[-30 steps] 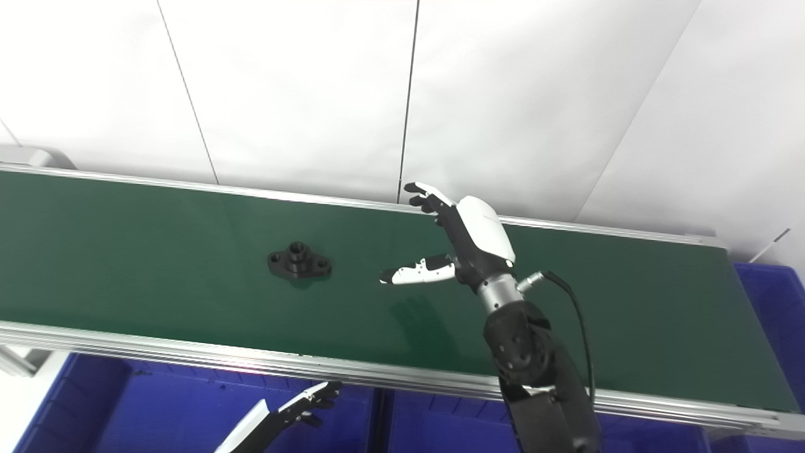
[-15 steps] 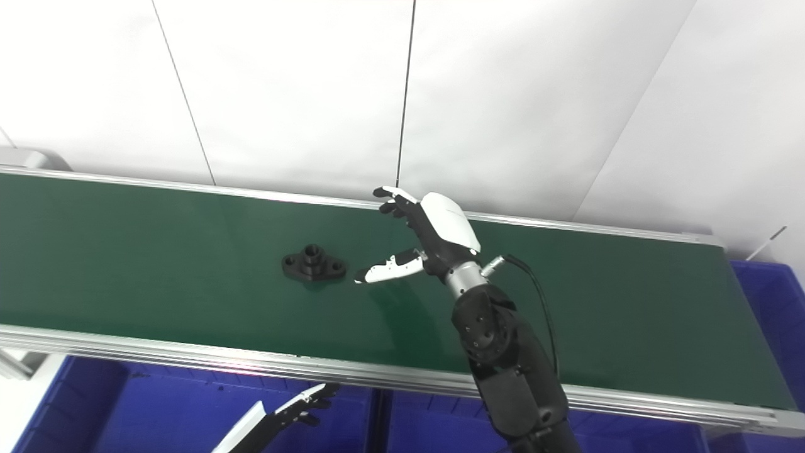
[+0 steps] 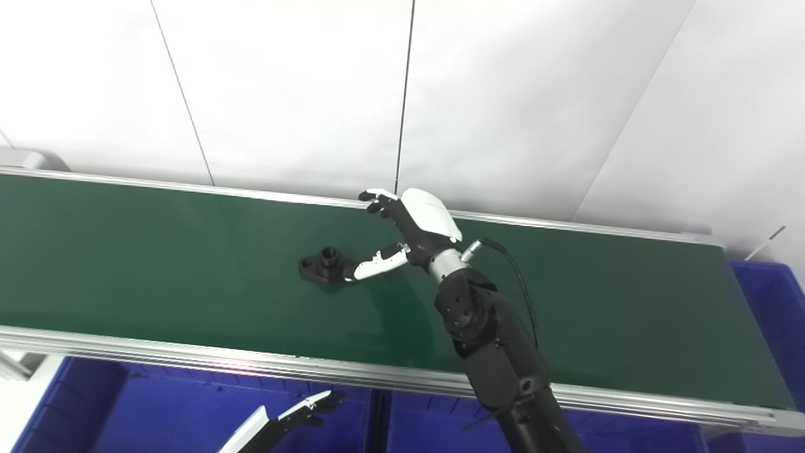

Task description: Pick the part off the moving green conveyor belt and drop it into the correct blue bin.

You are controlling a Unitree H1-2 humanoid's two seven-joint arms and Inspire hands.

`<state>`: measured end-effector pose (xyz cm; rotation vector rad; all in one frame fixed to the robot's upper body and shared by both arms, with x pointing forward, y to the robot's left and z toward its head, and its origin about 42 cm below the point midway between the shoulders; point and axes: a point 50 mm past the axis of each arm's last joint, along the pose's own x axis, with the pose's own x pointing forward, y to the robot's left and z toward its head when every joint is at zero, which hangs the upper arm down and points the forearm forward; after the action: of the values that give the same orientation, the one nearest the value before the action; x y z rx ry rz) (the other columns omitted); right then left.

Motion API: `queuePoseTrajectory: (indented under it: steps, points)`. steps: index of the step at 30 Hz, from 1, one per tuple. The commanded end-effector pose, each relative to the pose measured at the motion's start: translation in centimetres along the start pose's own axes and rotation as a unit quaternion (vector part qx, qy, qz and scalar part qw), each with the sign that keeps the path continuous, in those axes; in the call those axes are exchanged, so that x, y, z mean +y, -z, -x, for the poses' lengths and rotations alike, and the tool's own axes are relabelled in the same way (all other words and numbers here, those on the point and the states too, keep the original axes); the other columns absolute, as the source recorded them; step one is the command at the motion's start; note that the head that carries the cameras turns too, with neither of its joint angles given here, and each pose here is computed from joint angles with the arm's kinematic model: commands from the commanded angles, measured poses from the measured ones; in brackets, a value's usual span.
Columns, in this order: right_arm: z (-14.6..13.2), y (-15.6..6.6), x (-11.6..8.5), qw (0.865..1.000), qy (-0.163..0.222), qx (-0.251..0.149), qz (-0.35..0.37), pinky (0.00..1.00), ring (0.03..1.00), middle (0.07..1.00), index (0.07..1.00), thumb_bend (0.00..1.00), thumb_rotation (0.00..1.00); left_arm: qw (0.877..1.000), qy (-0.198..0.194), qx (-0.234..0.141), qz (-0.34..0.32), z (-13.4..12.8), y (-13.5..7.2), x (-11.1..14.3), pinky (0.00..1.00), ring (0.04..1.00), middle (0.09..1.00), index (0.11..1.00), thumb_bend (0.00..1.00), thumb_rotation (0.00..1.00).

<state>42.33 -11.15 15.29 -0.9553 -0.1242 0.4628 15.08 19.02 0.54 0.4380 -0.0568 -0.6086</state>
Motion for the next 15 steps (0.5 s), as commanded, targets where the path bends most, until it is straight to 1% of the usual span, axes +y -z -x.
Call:
queuePoseTrajectory:
  steps: [1,8,15]
  points:
    - [-1.4,-2.1,-1.8,0.999,0.025,-0.024,0.016,0.72,0.802,0.811,0.848,0.92,0.30,0.999,-0.010,-0.028,-0.012,0.1,-0.6,0.6,0.76,0.844,0.885,0.894,0.91,0.45]
    - [-2.1,-2.2,-0.8,0.999,0.007,-0.009,0.030,0.73,0.809,0.824,0.850,0.93,0.27,0.999,-0.011,-0.032,-0.012,0.1,-0.8,0.5,0.75,0.838,0.885,0.892,0.91,0.47]
    - [-1.9,-1.5,0.1,0.999,-0.011,-0.003,0.045,0.77,0.824,0.838,0.858,0.92,0.29,0.999,-0.014,-0.033,-0.010,0.0,-0.9,0.4,0.76,0.841,0.885,0.894,0.91,0.47]
